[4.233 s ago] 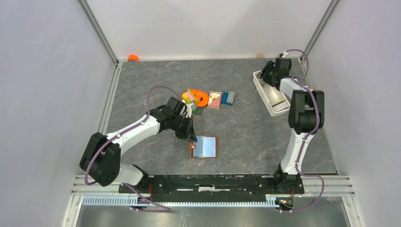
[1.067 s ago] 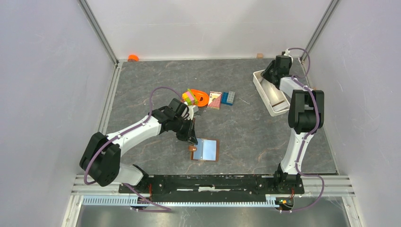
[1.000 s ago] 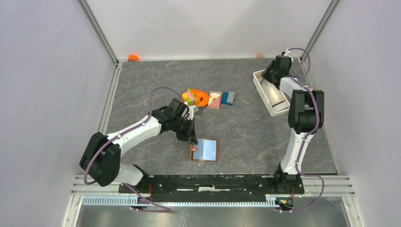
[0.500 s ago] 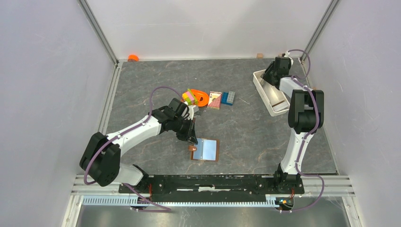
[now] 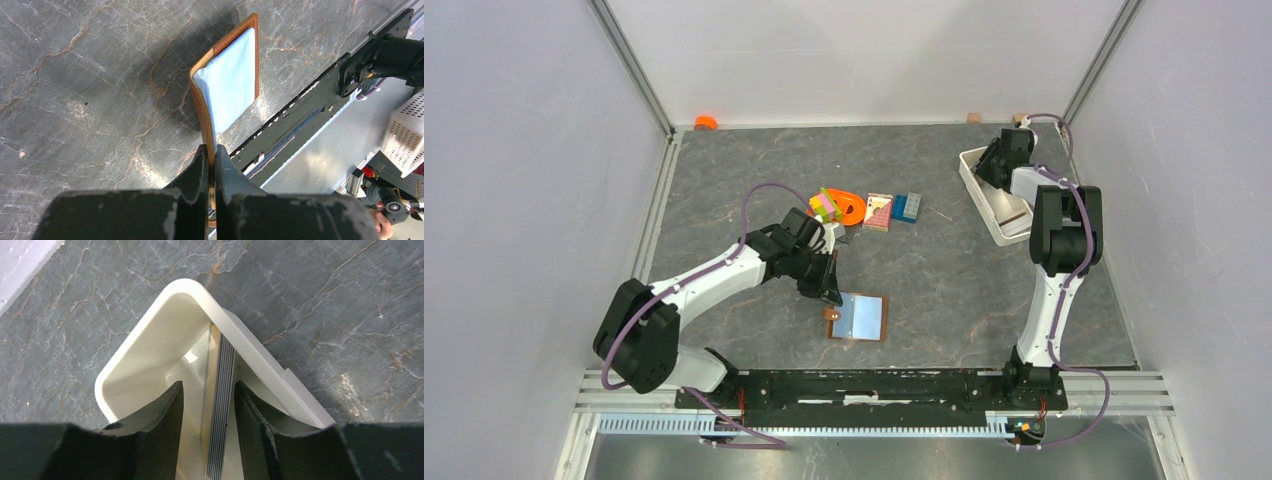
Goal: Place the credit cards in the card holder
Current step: Pick up the credit card from the storage box.
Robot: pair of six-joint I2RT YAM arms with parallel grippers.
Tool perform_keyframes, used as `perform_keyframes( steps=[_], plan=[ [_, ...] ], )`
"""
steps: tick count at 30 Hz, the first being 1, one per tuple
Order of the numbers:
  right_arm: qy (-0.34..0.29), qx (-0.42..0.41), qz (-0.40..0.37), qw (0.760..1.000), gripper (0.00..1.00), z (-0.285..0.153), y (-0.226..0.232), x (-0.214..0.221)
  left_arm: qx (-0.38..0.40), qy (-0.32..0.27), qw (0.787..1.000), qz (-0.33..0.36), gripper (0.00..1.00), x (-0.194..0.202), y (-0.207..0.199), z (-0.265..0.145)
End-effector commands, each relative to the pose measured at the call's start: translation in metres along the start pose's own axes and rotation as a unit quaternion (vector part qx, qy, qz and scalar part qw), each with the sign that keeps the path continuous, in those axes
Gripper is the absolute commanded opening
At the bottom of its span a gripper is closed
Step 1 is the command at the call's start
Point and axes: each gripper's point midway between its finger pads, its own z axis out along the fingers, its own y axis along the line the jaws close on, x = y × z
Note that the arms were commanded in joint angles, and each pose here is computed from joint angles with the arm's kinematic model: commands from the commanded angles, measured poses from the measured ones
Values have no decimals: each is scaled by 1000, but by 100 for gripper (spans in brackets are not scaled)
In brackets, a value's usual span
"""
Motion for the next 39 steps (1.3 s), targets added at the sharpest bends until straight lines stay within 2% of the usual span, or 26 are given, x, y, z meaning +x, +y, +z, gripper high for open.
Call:
perform_keyframes(
  steps=[1,25,39],
  plan=[
    [-33,-30,-2,999,47,-6,18,-24,16,-7,999,30,2,-10,-10,-3],
    [-66,-41,-6,997,43,-33,29,-48,18,-5,999,32,2,-8,-12,-3],
    [-80,-24,-4,997,35,-43,21,-51,18,-3,999,33,2,-8,-12,-2]
  ],
)
